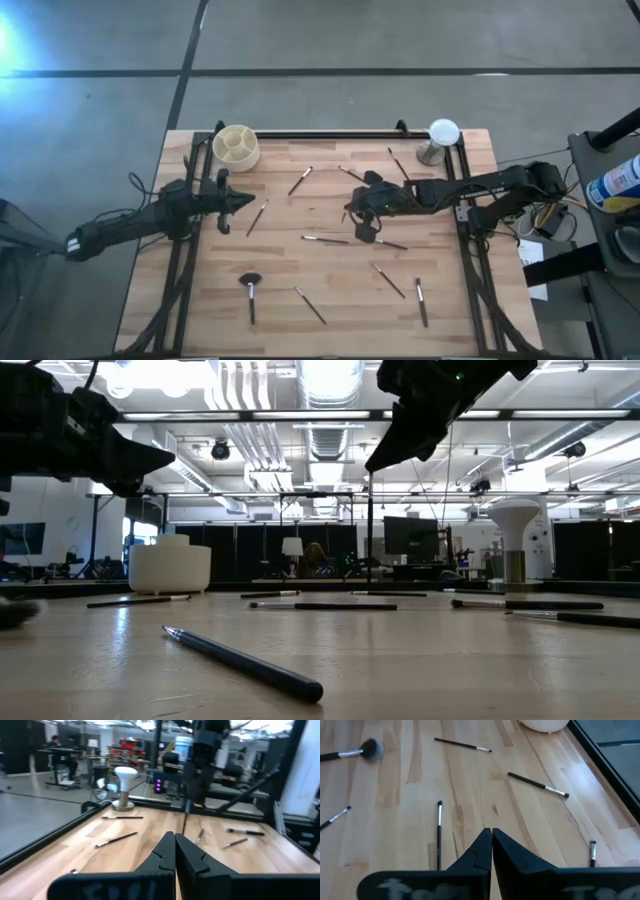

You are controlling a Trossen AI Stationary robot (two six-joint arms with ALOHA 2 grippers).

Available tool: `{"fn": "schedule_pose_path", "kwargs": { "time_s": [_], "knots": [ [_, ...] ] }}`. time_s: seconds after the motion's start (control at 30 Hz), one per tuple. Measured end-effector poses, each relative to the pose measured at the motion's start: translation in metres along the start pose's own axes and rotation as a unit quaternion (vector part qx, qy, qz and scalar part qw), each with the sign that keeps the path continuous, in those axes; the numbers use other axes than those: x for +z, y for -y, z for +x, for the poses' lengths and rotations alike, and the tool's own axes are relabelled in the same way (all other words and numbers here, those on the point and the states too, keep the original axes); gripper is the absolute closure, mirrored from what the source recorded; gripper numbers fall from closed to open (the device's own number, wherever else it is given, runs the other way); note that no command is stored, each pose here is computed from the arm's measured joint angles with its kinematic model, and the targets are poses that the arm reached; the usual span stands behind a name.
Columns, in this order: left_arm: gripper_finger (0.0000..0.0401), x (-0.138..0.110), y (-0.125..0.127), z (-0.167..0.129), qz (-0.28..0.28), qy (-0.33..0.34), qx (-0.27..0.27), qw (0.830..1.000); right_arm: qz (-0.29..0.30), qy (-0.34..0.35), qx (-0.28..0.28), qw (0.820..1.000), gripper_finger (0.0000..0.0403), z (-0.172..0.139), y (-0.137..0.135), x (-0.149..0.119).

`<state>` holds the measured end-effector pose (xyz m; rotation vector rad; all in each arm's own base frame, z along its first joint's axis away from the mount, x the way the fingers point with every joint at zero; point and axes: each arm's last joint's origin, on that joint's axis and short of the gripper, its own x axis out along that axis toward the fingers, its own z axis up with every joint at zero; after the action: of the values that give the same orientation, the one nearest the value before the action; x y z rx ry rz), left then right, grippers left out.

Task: Put items in baskets/containers
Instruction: Put the eyeshadow brush into the organizer

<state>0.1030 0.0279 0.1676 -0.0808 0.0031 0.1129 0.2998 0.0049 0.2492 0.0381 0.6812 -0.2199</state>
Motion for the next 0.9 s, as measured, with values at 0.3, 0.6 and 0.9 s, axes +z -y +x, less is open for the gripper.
{"fn": "schedule_pose_path", "kwargs": {
  "time_s": [0.3, 0.6, 0.9],
  "knots": [
    [0.0401, 0.003, 0.009, 0.014, -0.046, 0.013, -0.036, 0.998, 0.054, -0.004, -0.015, 0.998, 0.0395, 0.005, 0.004, -0.010],
    [0.0401, -0.005, 0.014, 0.027, -0.047, -0.018, -0.045, 0.998, 0.100, 0.016, -0.024, 0.995, 0.0395, 0.008, 0.004, -0.014],
    [0.0401, -0.004, 0.028, 0.041, -0.067, -0.017, -0.085, 0.994, 0.135, 0.029, -0.033, 0.990, 0.0395, 0.014, 0.005, -0.029]
  ]
}}
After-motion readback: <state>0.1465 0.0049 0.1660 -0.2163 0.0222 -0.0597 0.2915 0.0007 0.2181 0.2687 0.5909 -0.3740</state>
